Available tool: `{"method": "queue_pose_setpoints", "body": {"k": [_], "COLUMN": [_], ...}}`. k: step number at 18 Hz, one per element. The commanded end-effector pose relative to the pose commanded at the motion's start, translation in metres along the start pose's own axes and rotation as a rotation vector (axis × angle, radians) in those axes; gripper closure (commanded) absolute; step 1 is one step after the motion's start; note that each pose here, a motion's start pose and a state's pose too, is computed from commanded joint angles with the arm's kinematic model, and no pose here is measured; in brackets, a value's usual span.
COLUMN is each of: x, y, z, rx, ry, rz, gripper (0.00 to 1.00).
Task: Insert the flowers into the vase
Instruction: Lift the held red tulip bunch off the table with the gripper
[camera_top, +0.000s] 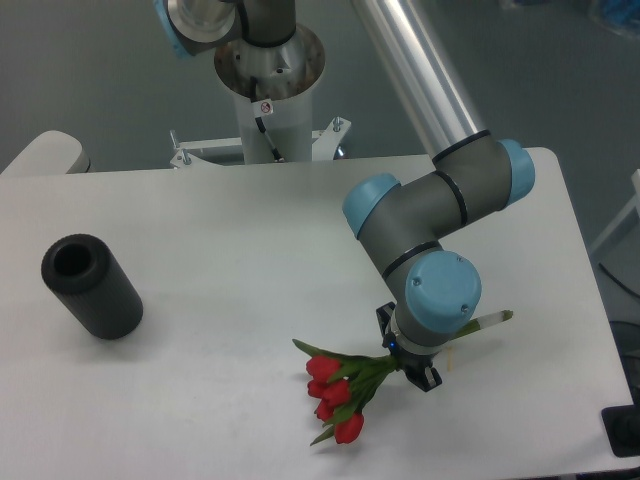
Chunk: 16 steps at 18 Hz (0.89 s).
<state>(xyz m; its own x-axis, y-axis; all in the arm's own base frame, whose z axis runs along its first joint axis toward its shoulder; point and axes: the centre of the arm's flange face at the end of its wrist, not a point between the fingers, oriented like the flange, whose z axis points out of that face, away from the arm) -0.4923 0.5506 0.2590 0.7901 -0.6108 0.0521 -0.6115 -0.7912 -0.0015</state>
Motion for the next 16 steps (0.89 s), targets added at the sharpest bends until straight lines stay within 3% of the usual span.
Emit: {"method": "queue_pose_setpoints", "body": {"k": [6,9,10,16], "x": [0.008,0.019,0.026,0.059], "y": [-0.022,-0.047,-0.056,-0.090], "z": [-0.003,-0.006,-0.015,-0.051], "rx": [-0.002,0.033,0.101,0.330], "ry": [0.005,0.009,0.011,0.009], "rz": [-0.003,-0.121,-0.174,-0.215], "gripper": [0.95,0.97,1.00,1.00]}}
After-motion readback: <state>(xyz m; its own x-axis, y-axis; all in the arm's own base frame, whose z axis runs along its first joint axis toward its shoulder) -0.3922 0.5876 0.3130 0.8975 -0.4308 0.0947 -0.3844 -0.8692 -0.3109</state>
